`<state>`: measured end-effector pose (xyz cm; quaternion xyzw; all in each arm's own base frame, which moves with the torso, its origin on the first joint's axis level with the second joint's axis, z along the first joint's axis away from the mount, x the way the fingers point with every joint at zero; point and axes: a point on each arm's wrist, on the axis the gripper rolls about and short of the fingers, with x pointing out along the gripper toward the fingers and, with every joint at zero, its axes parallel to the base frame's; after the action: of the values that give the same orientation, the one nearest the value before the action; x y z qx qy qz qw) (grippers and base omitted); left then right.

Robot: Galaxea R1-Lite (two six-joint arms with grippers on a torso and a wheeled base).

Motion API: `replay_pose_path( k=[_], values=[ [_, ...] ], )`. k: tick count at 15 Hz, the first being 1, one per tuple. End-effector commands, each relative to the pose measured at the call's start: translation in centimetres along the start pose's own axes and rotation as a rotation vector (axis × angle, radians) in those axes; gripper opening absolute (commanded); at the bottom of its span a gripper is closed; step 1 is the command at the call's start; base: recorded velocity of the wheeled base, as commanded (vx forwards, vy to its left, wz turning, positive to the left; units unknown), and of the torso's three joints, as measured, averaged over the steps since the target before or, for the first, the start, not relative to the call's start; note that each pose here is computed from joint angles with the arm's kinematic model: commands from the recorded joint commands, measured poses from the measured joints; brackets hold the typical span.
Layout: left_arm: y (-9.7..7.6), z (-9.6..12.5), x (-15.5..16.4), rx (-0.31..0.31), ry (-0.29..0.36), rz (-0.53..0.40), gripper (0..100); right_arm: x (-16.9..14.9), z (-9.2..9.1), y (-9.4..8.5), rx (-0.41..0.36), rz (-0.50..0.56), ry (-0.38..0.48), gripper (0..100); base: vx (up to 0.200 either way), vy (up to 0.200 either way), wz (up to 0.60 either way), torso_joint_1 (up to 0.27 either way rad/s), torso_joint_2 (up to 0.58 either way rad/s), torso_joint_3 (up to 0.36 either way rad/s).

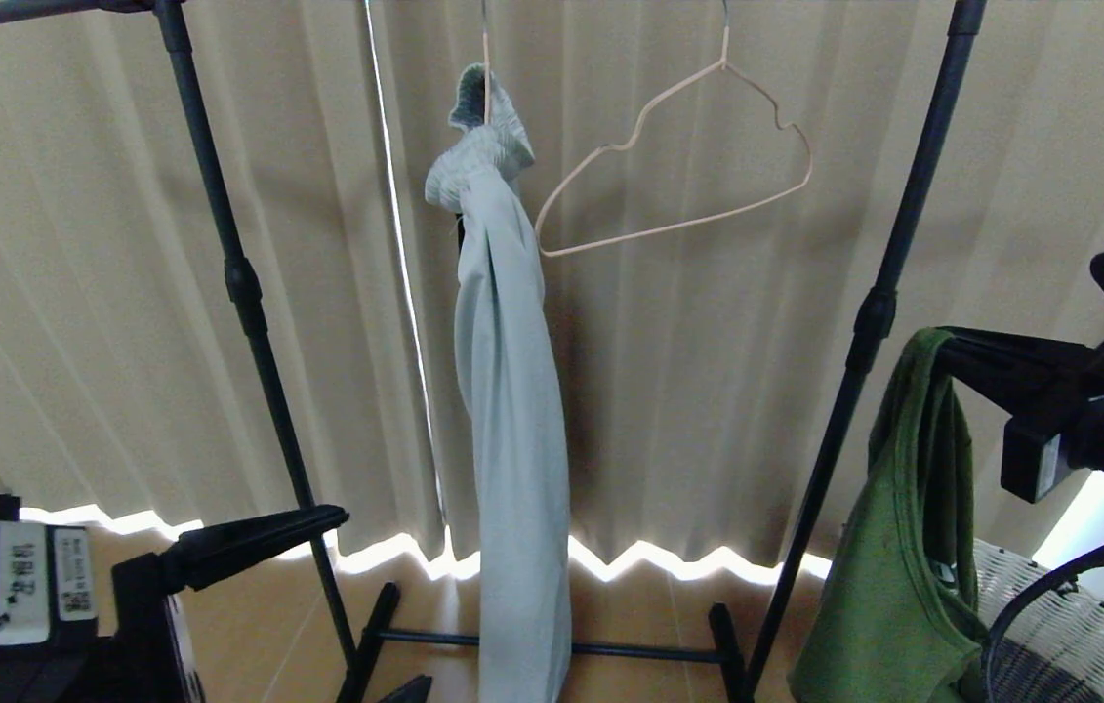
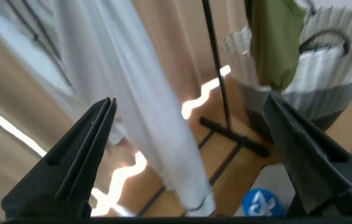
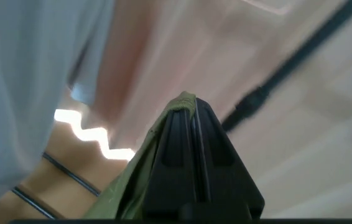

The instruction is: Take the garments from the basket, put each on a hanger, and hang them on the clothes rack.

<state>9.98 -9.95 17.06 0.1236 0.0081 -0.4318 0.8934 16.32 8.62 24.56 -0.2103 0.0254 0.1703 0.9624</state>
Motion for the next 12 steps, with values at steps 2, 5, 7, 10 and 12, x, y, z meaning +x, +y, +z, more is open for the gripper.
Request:
replay_pose_path(
  k=[2,5,7,10,12],
  values=[
    [-2.8,1.4,4.5,-0.145,0.04,-0.193,100,0.9,0.9,1.3,0.087,0.07,-0.018,0,0.0,0.0,0.0,0.0,0.0,0.0],
    [-4.0,2.7,8.4,-0.238,0.055,-0.233,100,0.5,1.4,2.6,0.16,0.139,-0.037,0,0.0,0.0,0.0,0.0,0.0,0.0],
    [-4.0,3.3,11.4,-0.293,0.061,-0.182,100,0.5,1.5,3.2,0.184,0.172,-0.039,0,0.0,0.0,0.0,0.0,0.0,0.0],
    [-4.5,3.4,16.1,-0.371,0.065,-0.115,100,0.6,1.4,3.4,0.183,0.193,-0.037,0,0.0,0.0,0.0,0.0,0.0,0.0],
    [-4.9,3.3,17.5,-0.376,0.05,-0.123,100,0.6,1.3,3.4,0.182,0.195,-0.036,0,0.0,0.0,0.0,0.0,0.0,0.0]
  ],
)
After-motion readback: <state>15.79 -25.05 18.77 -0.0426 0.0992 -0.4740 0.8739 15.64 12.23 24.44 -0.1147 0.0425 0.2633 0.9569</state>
